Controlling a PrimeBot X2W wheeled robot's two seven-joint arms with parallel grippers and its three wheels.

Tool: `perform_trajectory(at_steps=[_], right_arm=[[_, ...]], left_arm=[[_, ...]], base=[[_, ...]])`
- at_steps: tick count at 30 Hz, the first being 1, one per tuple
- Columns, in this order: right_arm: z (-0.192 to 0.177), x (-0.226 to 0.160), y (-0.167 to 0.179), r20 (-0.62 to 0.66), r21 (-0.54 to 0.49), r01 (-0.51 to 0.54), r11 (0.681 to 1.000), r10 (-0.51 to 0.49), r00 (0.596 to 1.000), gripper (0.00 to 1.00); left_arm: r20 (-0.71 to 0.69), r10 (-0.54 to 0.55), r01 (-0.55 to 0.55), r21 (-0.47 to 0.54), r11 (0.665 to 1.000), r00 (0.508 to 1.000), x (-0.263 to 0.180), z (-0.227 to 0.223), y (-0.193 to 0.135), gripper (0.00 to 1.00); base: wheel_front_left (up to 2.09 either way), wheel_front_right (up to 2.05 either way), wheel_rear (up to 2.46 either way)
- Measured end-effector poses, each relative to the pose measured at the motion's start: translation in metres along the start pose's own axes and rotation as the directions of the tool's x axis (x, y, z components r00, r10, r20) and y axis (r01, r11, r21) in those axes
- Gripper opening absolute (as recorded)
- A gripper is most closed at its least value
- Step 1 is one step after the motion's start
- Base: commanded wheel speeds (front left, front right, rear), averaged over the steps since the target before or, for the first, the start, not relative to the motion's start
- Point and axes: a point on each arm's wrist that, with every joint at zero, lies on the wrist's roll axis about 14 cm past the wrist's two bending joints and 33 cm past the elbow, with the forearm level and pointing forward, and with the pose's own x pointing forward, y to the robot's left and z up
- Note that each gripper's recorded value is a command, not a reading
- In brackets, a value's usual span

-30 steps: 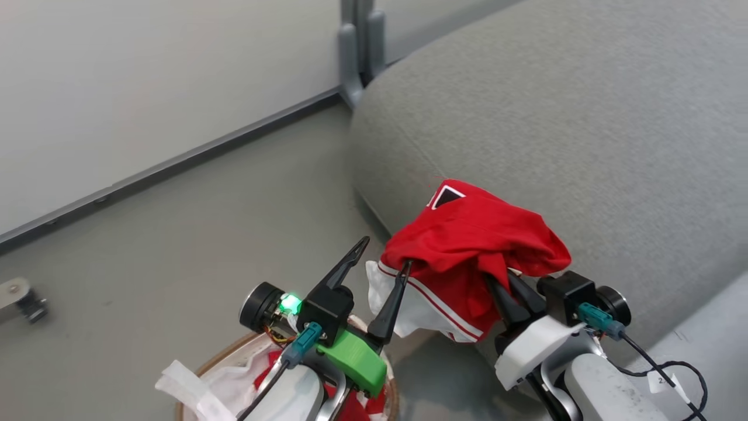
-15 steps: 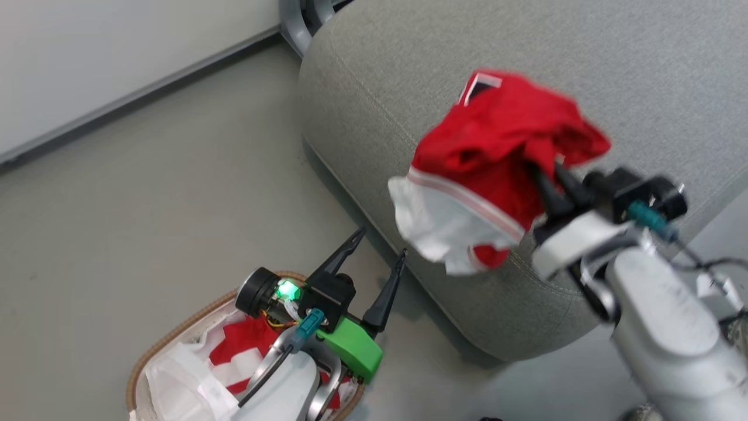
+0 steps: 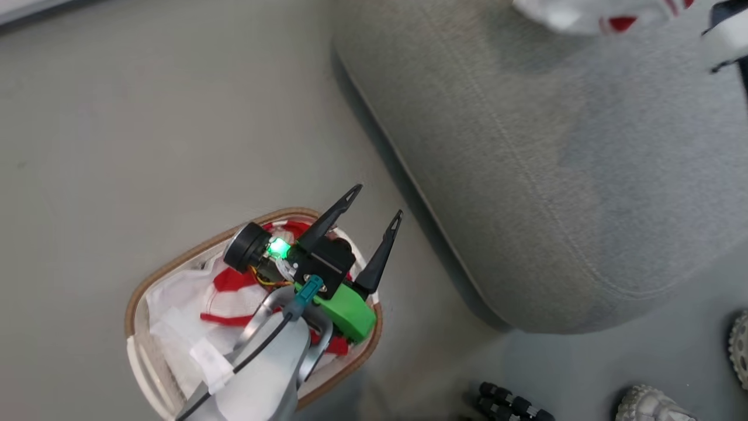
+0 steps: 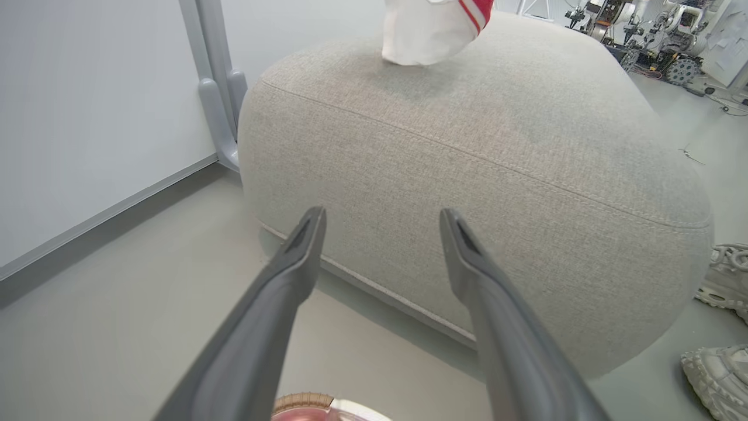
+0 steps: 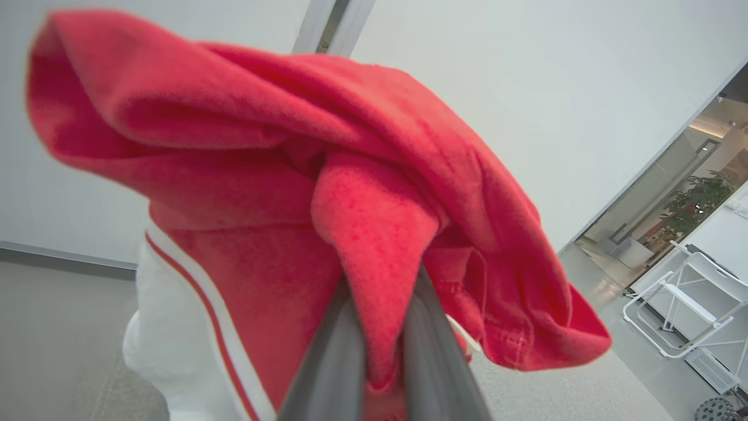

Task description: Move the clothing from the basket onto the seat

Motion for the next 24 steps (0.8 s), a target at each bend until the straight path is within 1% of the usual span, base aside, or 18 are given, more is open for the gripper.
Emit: perform_trajectory(at_steps=[4, 7, 9, 11, 13, 16, 18, 20, 21, 24], right_arm=[[-0.030, 0.025, 0.007, -0.060, 0.006, 0.005, 1.000, -0.005, 0.998, 0.00], [-0.069, 0.031, 0.022, -0.147, 0.091, 0.023, 0.996, -0.009, 0.989, 0.00], [-0.106, 0.028, 0.036, -0.239, 0.136, 0.036, 0.990, -0.003, 0.971, 0.00], [-0.133, 0.023, 0.045, -0.307, 0.156, 0.050, 0.987, 0.000, 0.952, 0.00], [-0.165, 0.013, 0.060, -0.388, 0.179, 0.056, 0.982, 0.018, 0.921, 0.00], [-0.189, 0.004, 0.081, -0.445, 0.213, 0.058, 0.975, 0.044, 0.895, 0.00], [-0.196, 0.000, 0.090, -0.457, 0.232, 0.059, 0.971, 0.055, 0.888, 0.00], [-0.198, -0.006, 0.091, -0.462, 0.245, 0.070, 0.967, 0.053, 0.885, 0.51], [-0.197, -0.008, 0.090, -0.459, 0.255, 0.083, 0.963, 0.045, 0.888, 1.00], [-0.194, -0.020, 0.089, -0.456, 0.272, 0.097, 0.957, 0.039, 0.889, 1.00]], left_arm=[[-0.012, 0.053, -0.053, -0.019, 0.998, 0.999, -0.008, -0.012, 0.023, 1.00], [-0.017, 0.089, -0.090, -0.037, 0.995, 0.996, -0.014, -0.019, 0.036, 1.00], [-0.035, 0.118, -0.119, -0.051, 0.992, 0.992, -0.020, -0.029, 0.046, 1.00], [-0.050, 0.136, -0.139, -0.059, 0.989, 0.989, -0.025, -0.036, 0.051, 1.00], [-0.069, 0.158, -0.163, -0.069, 0.984, 0.985, -0.032, -0.045, 0.058, 1.00], [-0.089, 0.189, -0.196, -0.078, 0.977, 0.978, -0.039, -0.053, 0.067, 1.00], [-0.096, 0.206, -0.214, -0.079, 0.974, 0.974, -0.043, -0.055, 0.072, 1.00], [-0.094, 0.215, -0.223, -0.077, 0.972, 0.972, -0.045, -0.053, 0.073, 1.00], [-0.091, 0.219, -0.226, -0.075, 0.971, 0.972, -0.045, -0.051, 0.074, 1.00], [-0.090, 0.229, -0.236, -0.074, 0.969, 0.969, -0.047, -0.047, 0.073, 1.00]], base=[[0.00, 0.00, 0.00], [0.00, 0.00, 0.00], [0.00, 0.00, 0.00], [0.00, 0.00, 0.00], [0.00, 0.00, 0.00], [0.00, 0.00, 0.00], [0.00, 0.00, 0.00], [0.00, 0.00, 0.00], [0.00, 0.00, 0.00], [0.00, 0.00, 0.00]])
